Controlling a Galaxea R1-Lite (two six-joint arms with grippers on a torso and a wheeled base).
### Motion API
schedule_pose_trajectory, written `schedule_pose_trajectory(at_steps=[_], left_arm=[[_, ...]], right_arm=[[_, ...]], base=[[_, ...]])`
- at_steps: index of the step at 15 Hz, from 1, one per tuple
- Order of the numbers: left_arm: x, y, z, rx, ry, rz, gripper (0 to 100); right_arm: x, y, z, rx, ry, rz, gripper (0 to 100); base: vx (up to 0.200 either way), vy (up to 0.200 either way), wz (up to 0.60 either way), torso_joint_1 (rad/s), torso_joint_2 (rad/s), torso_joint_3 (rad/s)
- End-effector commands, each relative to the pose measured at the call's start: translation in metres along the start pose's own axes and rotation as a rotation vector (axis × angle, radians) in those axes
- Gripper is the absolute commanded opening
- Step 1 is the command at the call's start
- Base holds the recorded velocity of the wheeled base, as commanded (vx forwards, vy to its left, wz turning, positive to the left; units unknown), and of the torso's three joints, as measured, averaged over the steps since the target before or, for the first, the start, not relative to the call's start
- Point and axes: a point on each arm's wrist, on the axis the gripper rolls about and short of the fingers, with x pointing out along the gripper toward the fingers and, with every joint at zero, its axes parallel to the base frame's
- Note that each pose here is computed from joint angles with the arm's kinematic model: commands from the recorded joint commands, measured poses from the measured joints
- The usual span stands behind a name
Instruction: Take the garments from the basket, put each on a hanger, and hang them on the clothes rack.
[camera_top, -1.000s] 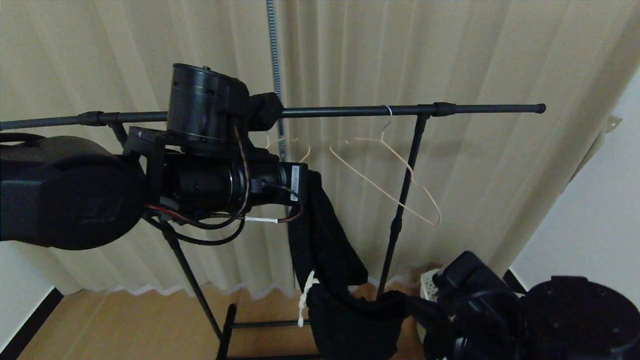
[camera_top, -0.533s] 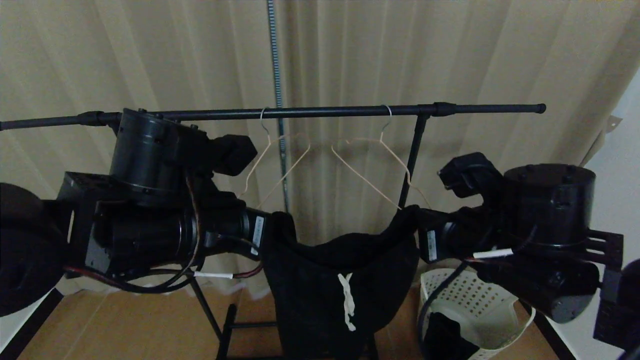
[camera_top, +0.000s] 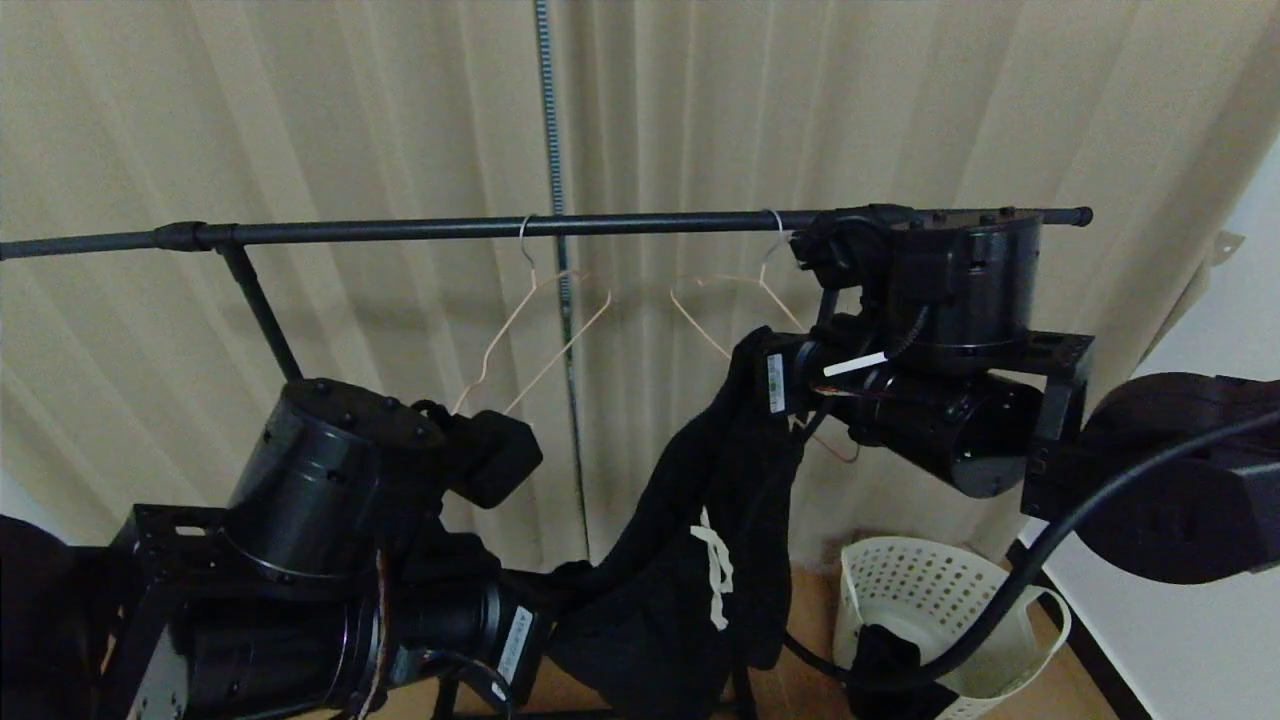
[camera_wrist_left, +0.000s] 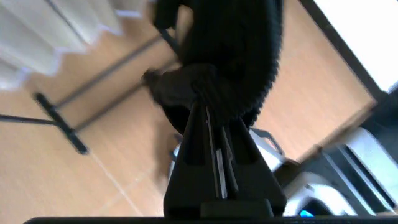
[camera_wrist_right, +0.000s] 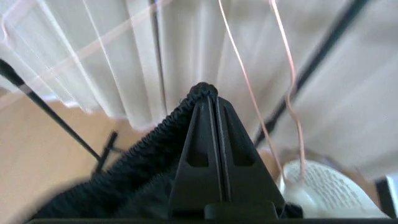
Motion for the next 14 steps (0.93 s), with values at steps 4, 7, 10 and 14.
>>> schedule_pose_trajectory(at_steps=[4, 7, 10, 14], left_arm=[[0.005, -0.03, -0.014, 0.012, 0.061, -0.093, 0], [0.009, -0.036, -0.017, -0.009, 0.08, -0.104, 0], [0.009, -0.035, -0.016, -0.048, 0.076, -0.1, 0], [0.009, -0.022, -0.013, -0.088, 0.063, -0.059, 0]], right_arm=[[0.016, 0.043, 0.004, -0.015, -0.007, 0.078, 0], [0.016, 0.051, 0.001, -0.016, -0.005, 0.094, 0], [0.014, 0.05, 0.002, -0.003, -0.006, 0.094, 0], [0.007, 0.042, 0.002, 0.014, -0.005, 0.065, 0]], base=[[0.0, 0.0, 0.0, 0.0, 0.0, 0.0], [0.0, 0.0, 0.0, 0.0, 0.0, 0.0], [0.0, 0.0, 0.0, 0.0, 0.0, 0.0], [0.0, 0.0, 0.0, 0.0, 0.0, 0.0]])
